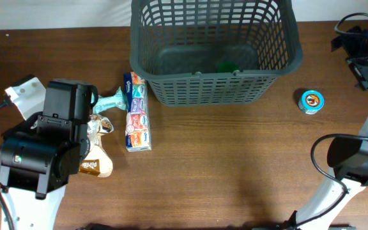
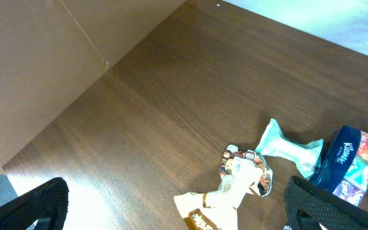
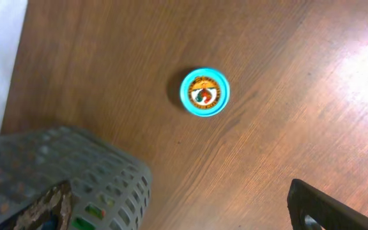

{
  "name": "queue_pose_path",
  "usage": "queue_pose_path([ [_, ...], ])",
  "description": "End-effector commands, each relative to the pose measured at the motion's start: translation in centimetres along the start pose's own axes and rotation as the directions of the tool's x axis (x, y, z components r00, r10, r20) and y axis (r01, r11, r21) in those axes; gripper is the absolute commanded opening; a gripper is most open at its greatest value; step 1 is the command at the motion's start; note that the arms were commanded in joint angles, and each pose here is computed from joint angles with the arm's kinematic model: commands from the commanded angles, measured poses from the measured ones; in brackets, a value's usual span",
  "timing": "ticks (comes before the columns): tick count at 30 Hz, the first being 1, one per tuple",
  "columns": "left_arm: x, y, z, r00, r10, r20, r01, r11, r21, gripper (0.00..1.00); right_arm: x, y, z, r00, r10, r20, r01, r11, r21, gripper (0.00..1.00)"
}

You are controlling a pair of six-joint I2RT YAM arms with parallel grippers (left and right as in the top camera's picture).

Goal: Pack container
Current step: 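Move the right gripper toward the blue-lidded tin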

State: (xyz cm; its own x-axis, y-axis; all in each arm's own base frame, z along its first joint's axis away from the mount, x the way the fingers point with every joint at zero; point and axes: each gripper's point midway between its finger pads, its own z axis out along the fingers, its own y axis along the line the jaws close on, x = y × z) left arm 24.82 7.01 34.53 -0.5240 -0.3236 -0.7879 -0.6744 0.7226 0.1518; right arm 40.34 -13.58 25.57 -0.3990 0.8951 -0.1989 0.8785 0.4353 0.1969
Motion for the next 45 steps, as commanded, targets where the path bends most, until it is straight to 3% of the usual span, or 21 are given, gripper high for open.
queue_pose_path([
  [1,-0.5,0.4,-0.1,1.0,-0.022,0.017,0.023,1.0,-0.017,1.0,-1.4,-1.8,-0.3,0.986,0.144,0.089,-0.15,0.986,0.069,0.99],
  [6,-0.5,0.4,-0.1,1.0,-0.022,0.017,0.022,1.0,-0.017,0.99,-1.1,-2.6,1.6,0.969,0.236,0.078,-0.245,0.961,0.132,0.99],
  [14,-0.5,0.4,-0.1,1.0,-0.022,0.017,0.022,1.0,-0.017,1.0,-0.3,-2.4,7.9,0.985,0.169,-0.038,-0.156,0.961,0.229,0.99],
  [21,-0.5,0.4,-0.1,1.0,-0.022,0.017,0.022,1.0,-0.017,1.0,0.2,-3.1,12.2,0.967,0.23,-0.113,-0.188,0.936,0.299,0.99],
  [28,-0.5,0.4,-0.1,1.0,-0.022,0.017,0.022,1.0,-0.017,1.0,0.4,-3.1,13.6,0.966,0.22,-0.136,-0.17,0.935,0.31,0.99],
  [32,-0.5,0.4,-0.1,1.0,-0.022,0.017,0.022,1.0,-0.017,1.0,-0.2,-1.8,14.1,0.982,0.12,-0.148,-0.082,0.967,0.241,0.99],
  [45,-0.5,0.4,-0.1,1.0,-0.022,0.017,0.022,1.0,-0.017,1.0,-0.2,-3.2,15.5,0.988,0.081,-0.134,-0.037,0.952,0.302,0.99],
])
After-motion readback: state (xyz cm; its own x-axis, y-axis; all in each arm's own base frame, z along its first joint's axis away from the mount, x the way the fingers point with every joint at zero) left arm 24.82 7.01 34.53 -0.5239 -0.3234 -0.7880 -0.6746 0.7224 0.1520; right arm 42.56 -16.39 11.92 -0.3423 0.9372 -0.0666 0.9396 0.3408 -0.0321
